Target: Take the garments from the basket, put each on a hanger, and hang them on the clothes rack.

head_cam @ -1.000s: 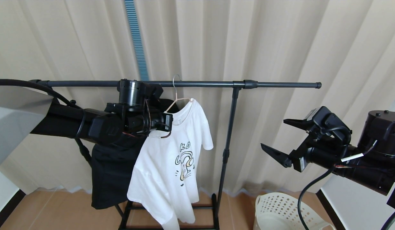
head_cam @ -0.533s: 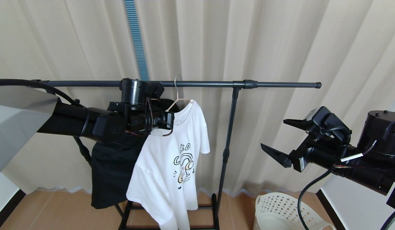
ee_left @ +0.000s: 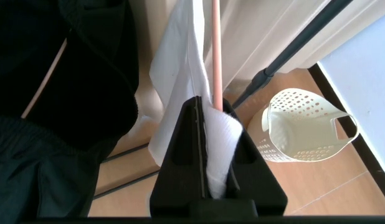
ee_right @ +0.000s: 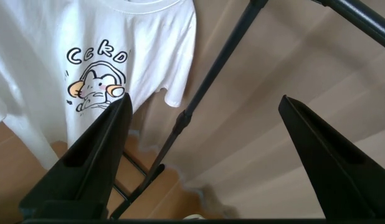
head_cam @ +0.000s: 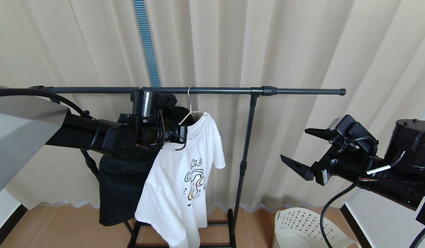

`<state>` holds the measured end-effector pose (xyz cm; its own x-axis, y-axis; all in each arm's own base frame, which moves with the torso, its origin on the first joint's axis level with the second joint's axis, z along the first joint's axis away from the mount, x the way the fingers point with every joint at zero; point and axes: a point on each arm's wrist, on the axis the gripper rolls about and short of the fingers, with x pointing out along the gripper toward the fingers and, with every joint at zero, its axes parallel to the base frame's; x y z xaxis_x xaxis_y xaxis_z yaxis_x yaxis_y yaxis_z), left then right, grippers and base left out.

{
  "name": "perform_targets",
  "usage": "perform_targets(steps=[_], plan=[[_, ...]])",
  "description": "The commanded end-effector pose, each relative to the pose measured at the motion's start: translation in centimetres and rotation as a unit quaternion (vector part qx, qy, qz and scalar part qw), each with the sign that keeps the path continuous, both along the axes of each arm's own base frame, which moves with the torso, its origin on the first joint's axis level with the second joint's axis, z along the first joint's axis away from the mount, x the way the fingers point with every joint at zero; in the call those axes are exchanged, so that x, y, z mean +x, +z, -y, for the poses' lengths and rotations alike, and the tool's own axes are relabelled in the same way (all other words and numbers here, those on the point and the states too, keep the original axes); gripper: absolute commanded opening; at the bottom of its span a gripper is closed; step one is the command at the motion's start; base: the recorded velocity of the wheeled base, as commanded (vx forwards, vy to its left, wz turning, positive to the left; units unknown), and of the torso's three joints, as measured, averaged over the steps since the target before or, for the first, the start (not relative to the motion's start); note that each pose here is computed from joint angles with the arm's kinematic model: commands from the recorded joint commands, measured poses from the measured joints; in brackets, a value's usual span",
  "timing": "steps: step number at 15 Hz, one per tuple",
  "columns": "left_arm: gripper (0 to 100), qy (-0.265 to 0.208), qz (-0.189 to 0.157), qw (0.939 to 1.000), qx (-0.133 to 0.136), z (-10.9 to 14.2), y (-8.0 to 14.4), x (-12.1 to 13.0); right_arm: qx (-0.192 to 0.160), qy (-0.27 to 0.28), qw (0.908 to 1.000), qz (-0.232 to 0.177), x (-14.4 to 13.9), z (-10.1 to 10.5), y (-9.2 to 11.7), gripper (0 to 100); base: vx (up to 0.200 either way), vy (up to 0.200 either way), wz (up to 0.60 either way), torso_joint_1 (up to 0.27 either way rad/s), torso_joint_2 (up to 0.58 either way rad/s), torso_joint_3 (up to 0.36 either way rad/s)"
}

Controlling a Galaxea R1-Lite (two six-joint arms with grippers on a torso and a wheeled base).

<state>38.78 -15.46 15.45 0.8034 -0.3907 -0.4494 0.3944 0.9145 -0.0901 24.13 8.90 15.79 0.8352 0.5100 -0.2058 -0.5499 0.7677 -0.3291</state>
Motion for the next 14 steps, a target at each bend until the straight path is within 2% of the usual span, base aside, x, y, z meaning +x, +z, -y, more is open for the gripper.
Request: perform_targets(steps=[1,2,7,10,14], plan=[[0,-0.001,0.002,1.0000,0.000,0.0,0.1,-0.1,0.000,0.001,1.0000,0.000,0.0,0.0,0.0,100,0.000,0.000,0.00,0.000,0.00,0.000],[100,-0.001,0.000,1.0000,0.001,0.0,0.0,-0.1,0.000,0.001,1.0000,0.000,0.0,0.0,0.0,100,0.000,0.000,0.00,0.000,0.00,0.000],[100,-0.001,-0.001,1.0000,0.001,-0.1,0.0,-0.3,0.000,0.001,1.0000,0.002,-0.1,0.0,0.1,100,0.000,0.000,0.00,0.000,0.00,0.000],[100,0.006,0.007,1.0000,0.001,-0.4,0.9,-1.0,0.001,0.001,1.0000,0.002,-0.1,0.0,0.1,100,0.000,0.000,0.00,0.000,0.00,0.000],[100,0.009,0.026,0.9996,-0.003,-1.4,3.4,-3.6,0.001,0.001,1.0000,0.003,-0.1,0.0,0.2,100,0.000,0.000,0.00,0.000,0.00,0.000]])
